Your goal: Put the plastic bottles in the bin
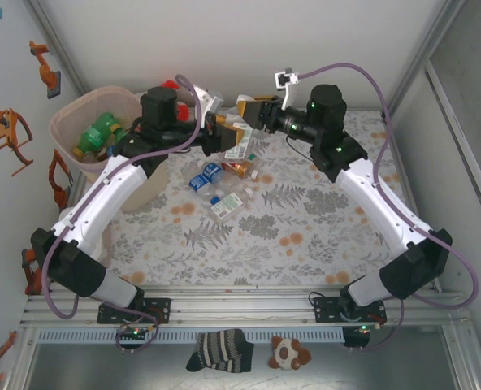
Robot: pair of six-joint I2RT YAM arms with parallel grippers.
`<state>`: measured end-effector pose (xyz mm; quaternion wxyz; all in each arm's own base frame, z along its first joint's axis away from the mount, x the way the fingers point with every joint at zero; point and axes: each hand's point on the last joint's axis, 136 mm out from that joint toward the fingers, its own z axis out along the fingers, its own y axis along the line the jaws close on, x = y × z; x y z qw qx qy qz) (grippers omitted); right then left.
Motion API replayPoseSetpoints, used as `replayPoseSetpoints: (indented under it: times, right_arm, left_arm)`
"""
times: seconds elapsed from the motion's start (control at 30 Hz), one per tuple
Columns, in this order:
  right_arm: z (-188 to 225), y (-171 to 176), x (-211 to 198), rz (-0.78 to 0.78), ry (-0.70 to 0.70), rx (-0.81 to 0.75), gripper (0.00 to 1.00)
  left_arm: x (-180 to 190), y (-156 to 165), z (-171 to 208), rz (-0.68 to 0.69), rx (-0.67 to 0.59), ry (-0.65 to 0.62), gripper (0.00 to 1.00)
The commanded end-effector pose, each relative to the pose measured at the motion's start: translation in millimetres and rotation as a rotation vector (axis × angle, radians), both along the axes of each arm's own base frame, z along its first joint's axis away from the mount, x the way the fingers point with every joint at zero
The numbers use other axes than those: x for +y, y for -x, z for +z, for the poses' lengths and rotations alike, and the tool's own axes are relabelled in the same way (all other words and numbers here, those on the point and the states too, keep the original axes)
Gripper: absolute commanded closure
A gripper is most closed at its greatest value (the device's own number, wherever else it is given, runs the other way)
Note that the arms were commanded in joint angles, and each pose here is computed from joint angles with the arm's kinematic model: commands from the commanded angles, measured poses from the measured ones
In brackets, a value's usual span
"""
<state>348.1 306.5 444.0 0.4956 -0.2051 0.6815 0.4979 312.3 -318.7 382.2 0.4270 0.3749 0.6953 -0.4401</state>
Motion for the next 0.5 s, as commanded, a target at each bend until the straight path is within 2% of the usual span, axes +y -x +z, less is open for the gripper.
replayPoseSetpoints:
  times: [0.0,0.13,0.33,0.47]
  right_arm:
    - [32.5,15.0,-15.1,-0.048,-0.001,-0.108,0.45]
    - [31.5,15.2,-24.9,-0.100,0.029,-0.125,0.42]
    - [30.6,18.2,-29.1,-0.114,0.052,-0.129,0.41]
    - [27.9,18.6,-28.5,-0.110,0.058,-0.120,0.41]
  left_arm:
    - [20.9,-1.0,28.6,0.081,-0.074,-0.002,0.66]
    - [44.6,-11.1,34.6,0.187,-0.078,-0.011,0.66]
    - [105.5,-39.2,46.6,0.459,-0.045,0.060,0.73]
    - [148.0,-51.6,48.2,0.651,-0.037,0.062,0.73]
